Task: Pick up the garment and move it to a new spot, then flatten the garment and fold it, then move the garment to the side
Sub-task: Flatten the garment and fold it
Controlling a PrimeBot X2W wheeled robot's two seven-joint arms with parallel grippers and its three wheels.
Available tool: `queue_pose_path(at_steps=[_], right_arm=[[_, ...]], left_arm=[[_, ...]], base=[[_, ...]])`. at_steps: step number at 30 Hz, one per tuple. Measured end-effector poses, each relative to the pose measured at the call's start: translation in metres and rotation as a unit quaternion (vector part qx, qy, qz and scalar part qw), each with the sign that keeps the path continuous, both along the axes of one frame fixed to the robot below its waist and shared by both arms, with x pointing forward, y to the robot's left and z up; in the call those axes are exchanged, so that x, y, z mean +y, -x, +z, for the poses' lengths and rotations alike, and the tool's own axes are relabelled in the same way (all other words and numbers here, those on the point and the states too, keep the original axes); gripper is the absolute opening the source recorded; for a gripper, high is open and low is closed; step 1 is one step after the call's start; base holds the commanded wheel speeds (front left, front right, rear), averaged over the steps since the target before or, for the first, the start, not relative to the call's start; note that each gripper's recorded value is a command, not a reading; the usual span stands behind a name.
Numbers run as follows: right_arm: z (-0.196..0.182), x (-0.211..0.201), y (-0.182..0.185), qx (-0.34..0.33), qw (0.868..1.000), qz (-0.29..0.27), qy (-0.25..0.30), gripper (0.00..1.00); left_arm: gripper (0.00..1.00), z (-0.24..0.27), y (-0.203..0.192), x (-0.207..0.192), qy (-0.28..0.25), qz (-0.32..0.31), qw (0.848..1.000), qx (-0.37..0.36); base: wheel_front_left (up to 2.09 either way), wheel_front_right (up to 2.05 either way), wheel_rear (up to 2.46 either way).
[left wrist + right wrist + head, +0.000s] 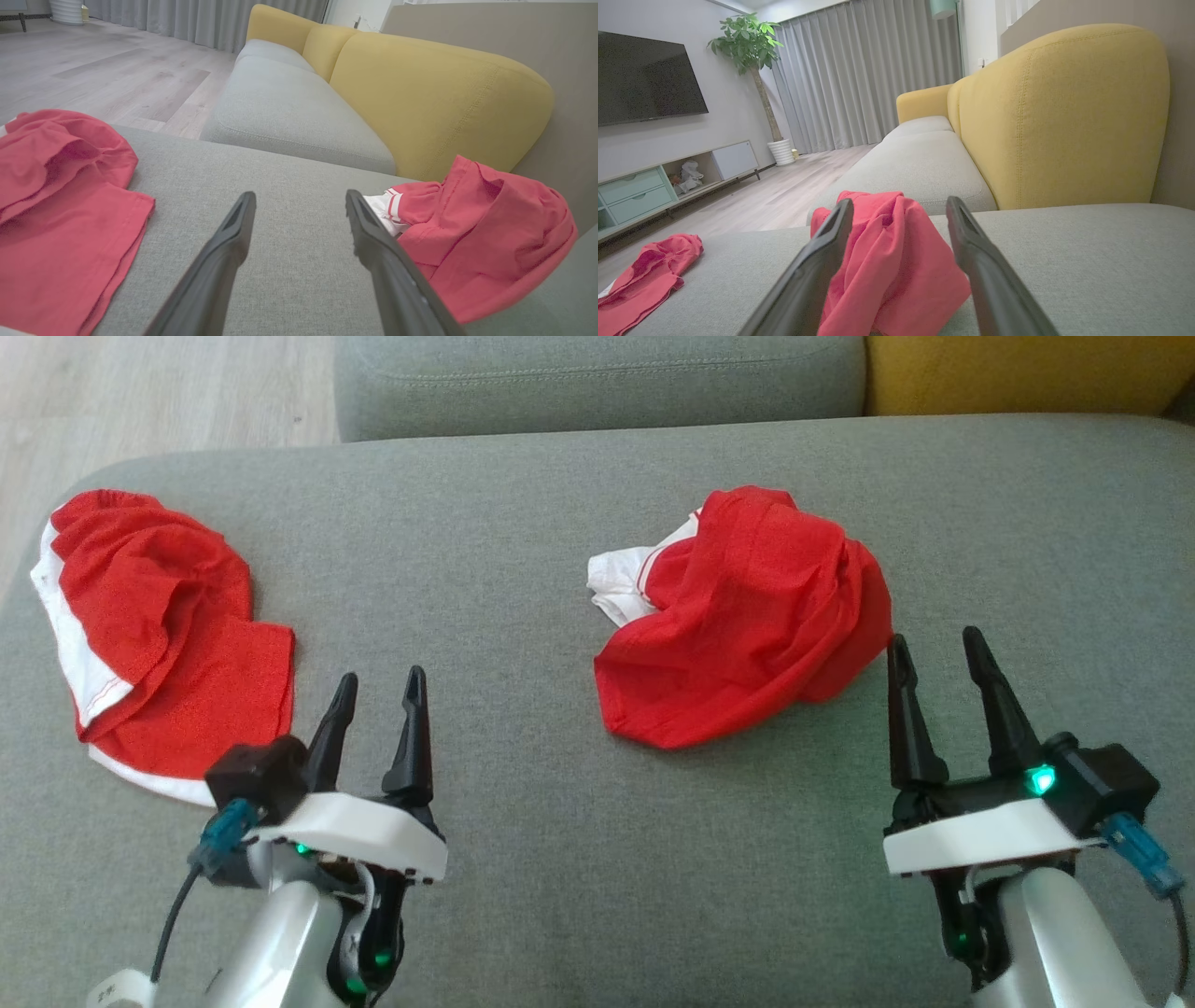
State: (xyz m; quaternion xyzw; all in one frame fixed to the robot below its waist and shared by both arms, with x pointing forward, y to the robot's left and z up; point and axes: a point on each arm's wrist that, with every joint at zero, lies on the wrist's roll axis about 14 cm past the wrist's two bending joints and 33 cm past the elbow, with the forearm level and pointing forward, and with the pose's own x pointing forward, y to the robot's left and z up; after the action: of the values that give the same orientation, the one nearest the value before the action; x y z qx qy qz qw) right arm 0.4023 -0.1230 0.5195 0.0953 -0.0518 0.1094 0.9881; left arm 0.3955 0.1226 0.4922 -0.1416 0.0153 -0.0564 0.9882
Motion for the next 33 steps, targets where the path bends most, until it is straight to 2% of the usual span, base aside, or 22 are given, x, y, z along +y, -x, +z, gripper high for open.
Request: queue_pose_path(at_steps=[5,11,15,26,28,33], right_arm=[[-0.003,0.008,-0.001,0.006,1.0,0.013,0.021,1.0],[0.0,0.045,-0.012,0.012,0.996,0.069,0.057,1.0],[-0.003,0.063,-0.031,0.026,0.99,0.095,0.106,1.0],[-0.05,0.093,-0.082,0.103,0.963,0.134,0.208,1.0],[-0.06,0.098,-0.083,0.118,0.959,0.144,0.215,0.0],[-0.061,0.107,-0.08,0.114,0.957,0.158,0.216,0.0]], left_arm=[[1.0,0.006,-0.001,-0.002,0.002,-0.003,1.0,-0.015],[1.0,-0.001,0.0,-0.001,0.01,0.001,1.0,-0.006],[1.0,-0.015,0.002,0.002,0.02,0.005,1.0,0.014],[1.0,-0.033,-0.005,0.021,0.029,0.031,0.998,0.041],[1.0,-0.036,-0.004,0.022,0.031,0.034,0.998,0.046],[1.0,-0.035,-0.003,0.024,0.033,0.039,0.998,0.046]], base=[[0.0,0.0,0.0],[0.0,0.0,0.0],[0.0,0.0,0.0],[0.0,0.0,0.0],[0.0,0.0,0.0],[0.0,0.0,0.0]])
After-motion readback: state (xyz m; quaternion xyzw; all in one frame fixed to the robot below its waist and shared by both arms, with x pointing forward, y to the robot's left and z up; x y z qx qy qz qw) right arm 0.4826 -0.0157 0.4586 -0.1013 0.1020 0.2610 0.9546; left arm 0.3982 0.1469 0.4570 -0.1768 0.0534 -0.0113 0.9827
